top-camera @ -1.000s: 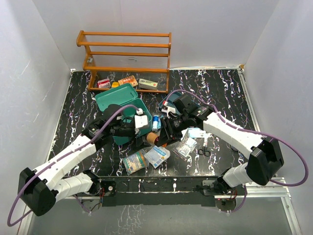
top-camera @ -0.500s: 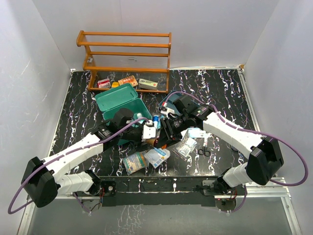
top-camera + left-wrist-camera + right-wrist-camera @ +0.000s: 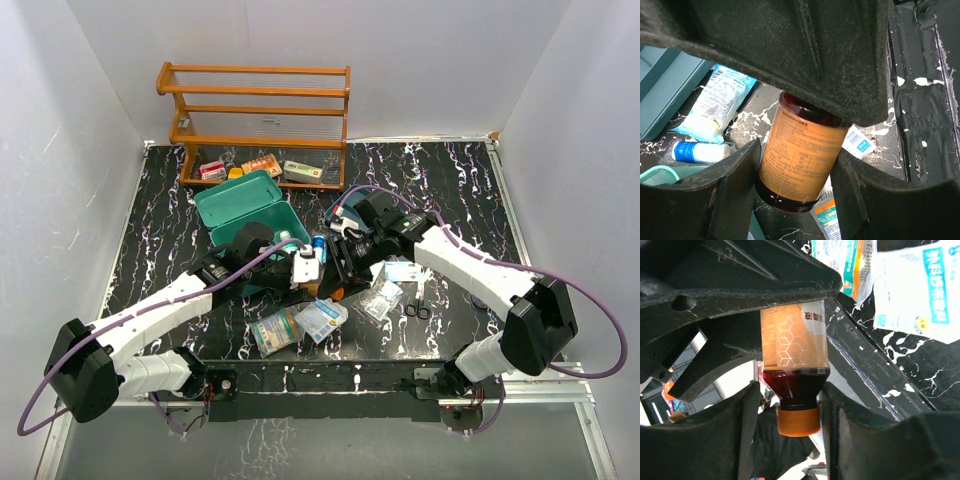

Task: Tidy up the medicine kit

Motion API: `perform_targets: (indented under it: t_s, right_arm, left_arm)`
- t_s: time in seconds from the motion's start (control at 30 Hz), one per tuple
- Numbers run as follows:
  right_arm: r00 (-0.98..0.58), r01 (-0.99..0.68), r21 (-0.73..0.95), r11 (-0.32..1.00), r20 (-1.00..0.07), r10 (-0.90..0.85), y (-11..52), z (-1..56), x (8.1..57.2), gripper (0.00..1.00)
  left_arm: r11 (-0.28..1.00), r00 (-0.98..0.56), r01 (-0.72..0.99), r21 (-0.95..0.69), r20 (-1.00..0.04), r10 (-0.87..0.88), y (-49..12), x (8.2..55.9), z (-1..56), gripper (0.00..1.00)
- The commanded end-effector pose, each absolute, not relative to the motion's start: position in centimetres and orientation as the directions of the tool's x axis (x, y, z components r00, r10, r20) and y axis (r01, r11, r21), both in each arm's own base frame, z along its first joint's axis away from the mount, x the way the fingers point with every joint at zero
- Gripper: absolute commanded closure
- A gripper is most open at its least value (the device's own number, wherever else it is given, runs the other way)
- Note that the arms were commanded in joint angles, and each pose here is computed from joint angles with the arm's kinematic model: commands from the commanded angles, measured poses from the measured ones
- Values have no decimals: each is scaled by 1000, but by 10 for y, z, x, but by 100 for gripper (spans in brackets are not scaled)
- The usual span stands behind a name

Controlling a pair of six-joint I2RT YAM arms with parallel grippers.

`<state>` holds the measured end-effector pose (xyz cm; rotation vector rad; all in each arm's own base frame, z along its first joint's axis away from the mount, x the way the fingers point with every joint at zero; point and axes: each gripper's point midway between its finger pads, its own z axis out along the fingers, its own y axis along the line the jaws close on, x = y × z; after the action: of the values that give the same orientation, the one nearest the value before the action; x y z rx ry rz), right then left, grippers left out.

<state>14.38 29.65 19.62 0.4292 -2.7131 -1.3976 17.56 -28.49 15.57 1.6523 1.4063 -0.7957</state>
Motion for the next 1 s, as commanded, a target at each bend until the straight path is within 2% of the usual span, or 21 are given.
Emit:
perform_targets:
  t_s: [0.0, 0.13, 0.37, 0.53, 0.6, 0.67, 0.8, 0.87, 0.97]
  right_arm:
    - [-957, -290, 801, 524, -227, -183, 301, 231, 176, 47]
    - [-941, -299, 770, 563, -338, -37, 291, 251, 208, 38]
    - [-794, -276, 753, 597, -528, 299, 270, 309, 259, 37]
    - [-756, -260, 766, 588, -541, 369, 264, 312, 265, 37]
    - [-772, -229, 779, 584, -511, 379, 265, 306, 264, 37]
    - [-785, -209, 782, 587, -492, 376, 265, 298, 262, 37]
    - [-796, -166, 788, 593, -462, 391, 264, 286, 262, 38]
    - [-799, -153, 790, 593, -452, 396, 263, 281, 262, 39]
    - [-800, -143, 789, 598, -447, 399, 262, 275, 262, 40]
  left_arm:
    - [-43, 198, 979, 197, -901, 386, -295, 173, 181, 59]
    - [67, 123, 985, 158, -923, 365, -291, 178, 187, 58]
    - [407, -51, 912, 54, -968, 245, -272, 206, 211, 62]
    - [534, -127, 844, -49, -986, 111, -260, 212, 238, 66]
    - [598, -170, 794, -113, -985, 41, -252, 217, 248, 66]
    - [675, -219, 714, -184, -975, -35, -241, 226, 256, 66]
    - [831, -302, 447, -332, -930, -210, -205, 248, 260, 66]
    - [868, -324, 283, -407, -893, -313, -183, 255, 258, 67]
    - [894, -334, 100, -437, -861, -384, -158, 259, 247, 67]
